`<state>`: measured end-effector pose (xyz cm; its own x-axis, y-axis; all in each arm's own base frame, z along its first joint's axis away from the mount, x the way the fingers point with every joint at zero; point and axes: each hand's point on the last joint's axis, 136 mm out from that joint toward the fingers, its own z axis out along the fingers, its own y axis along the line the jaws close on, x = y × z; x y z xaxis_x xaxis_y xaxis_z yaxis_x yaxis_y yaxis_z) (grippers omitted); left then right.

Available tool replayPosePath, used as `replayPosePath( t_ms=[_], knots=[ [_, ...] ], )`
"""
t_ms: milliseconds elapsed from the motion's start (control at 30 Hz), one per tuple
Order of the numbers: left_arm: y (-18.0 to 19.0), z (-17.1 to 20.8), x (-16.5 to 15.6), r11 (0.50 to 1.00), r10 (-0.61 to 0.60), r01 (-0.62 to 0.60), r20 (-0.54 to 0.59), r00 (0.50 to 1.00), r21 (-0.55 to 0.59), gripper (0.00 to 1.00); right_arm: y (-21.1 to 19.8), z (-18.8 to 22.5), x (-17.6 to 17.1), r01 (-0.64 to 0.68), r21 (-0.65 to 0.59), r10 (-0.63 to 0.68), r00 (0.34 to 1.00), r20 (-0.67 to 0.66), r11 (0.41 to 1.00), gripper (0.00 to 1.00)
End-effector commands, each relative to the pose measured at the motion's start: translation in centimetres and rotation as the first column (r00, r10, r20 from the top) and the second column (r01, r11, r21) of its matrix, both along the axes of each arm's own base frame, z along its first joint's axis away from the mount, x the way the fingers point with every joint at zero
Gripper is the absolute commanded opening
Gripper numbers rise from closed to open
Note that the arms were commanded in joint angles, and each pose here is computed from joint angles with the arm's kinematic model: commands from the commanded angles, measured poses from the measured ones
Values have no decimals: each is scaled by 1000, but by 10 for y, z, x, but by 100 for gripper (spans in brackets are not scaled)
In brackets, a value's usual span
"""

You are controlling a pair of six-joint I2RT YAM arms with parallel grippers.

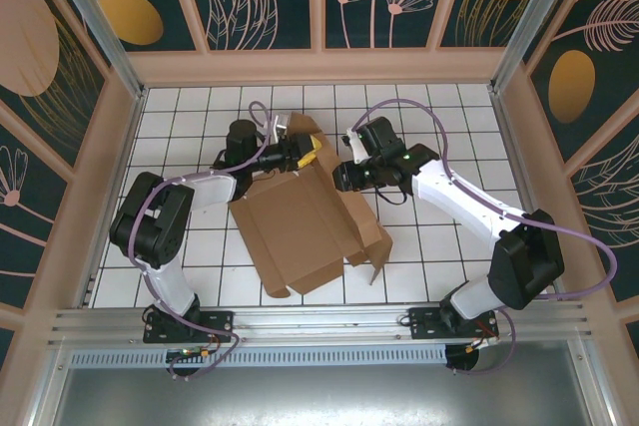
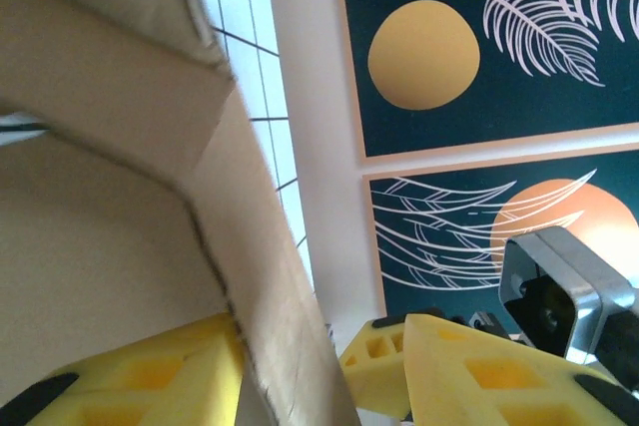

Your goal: Fold the paper box

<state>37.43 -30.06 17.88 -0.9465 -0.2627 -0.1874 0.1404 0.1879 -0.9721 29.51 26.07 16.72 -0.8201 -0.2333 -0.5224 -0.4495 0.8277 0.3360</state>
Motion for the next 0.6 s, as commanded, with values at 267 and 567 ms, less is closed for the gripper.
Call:
replayPosePath(
  t_ms=[267,567],
  knots=[
    [-15,11,-17,998,-36,38,37,999,-46,47,-4,-15,-6,-4,-38,3,1000,-29,999,40],
    [-23,8,-18,996,-41,43,24,999,-80,33,-3,-13,-8,-14,-33,13,999,-31,999,38]
  ],
)
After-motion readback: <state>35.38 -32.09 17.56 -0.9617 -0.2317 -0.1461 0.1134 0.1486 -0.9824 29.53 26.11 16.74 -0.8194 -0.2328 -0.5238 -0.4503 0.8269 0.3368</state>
